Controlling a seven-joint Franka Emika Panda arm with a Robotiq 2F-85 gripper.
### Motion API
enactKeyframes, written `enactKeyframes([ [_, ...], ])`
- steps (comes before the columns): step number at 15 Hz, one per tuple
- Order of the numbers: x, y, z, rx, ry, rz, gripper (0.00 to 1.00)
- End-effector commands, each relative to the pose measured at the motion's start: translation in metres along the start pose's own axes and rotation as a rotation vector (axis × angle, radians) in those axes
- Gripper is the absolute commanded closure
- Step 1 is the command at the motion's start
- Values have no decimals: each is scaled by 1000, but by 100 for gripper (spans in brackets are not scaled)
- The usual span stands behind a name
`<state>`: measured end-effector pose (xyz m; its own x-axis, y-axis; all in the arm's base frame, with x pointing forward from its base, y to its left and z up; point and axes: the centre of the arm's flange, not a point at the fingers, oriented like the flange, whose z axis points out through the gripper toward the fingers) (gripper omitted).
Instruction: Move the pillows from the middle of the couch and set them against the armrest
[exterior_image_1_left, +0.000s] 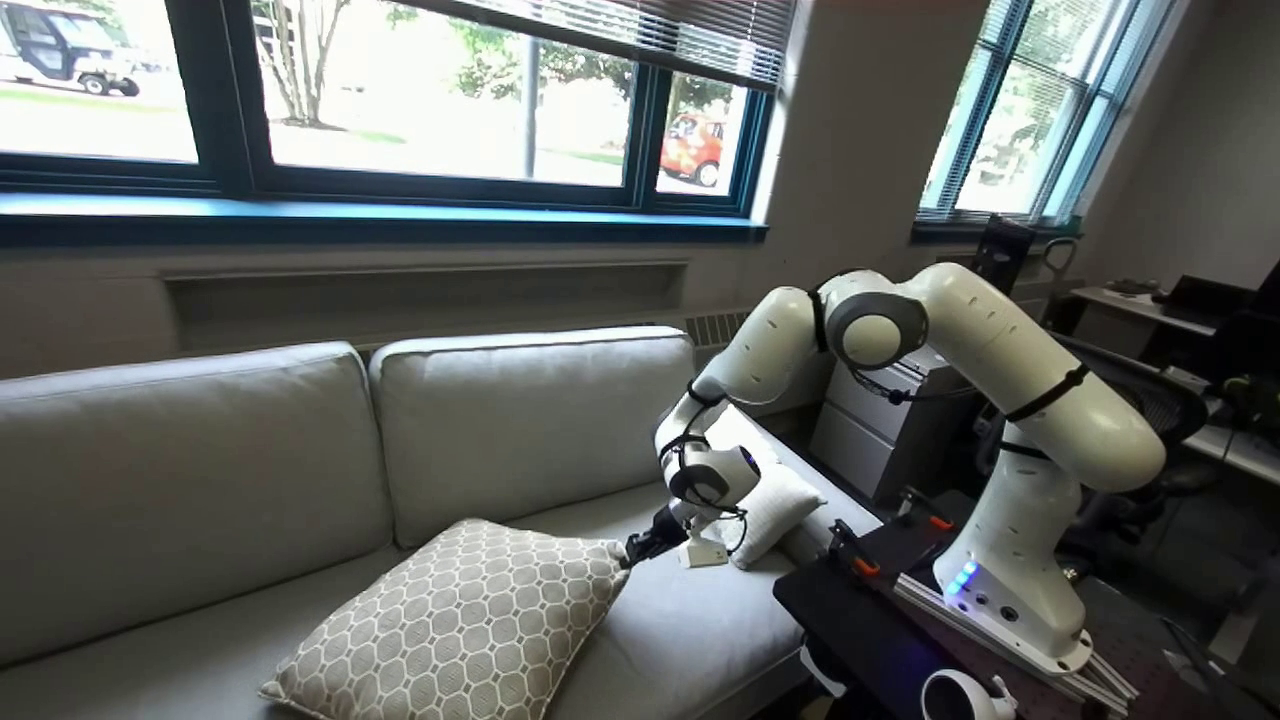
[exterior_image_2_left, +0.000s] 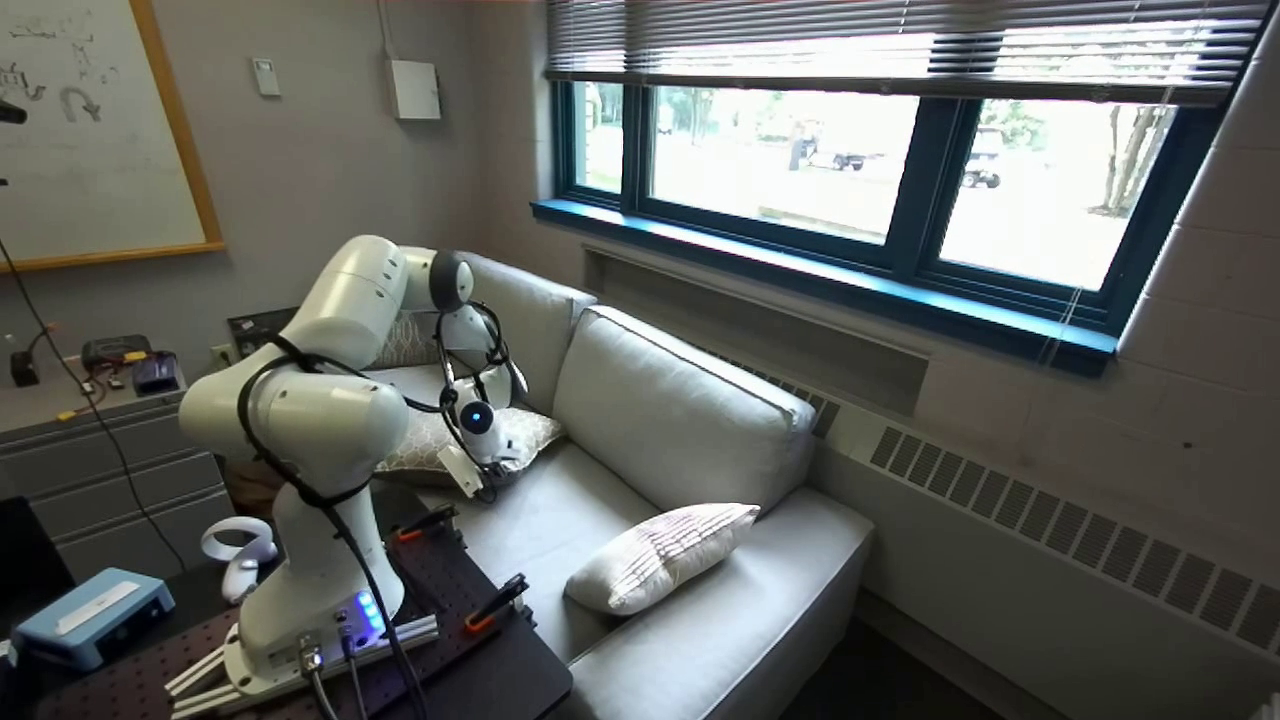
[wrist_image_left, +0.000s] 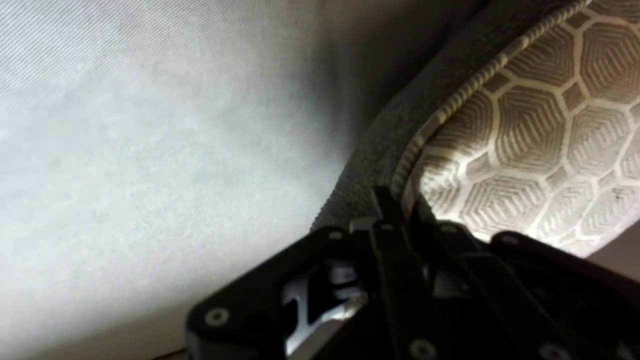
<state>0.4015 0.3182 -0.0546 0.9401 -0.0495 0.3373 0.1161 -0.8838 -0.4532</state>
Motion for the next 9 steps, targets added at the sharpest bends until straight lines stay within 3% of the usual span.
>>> enactKeyframes([
  [1, 1, -16, -87, -146, 59, -5, 96],
  [6, 32, -40, -171, -321, 151, 104, 96],
  [9, 33, -50, -216, -386, 145, 152, 96],
])
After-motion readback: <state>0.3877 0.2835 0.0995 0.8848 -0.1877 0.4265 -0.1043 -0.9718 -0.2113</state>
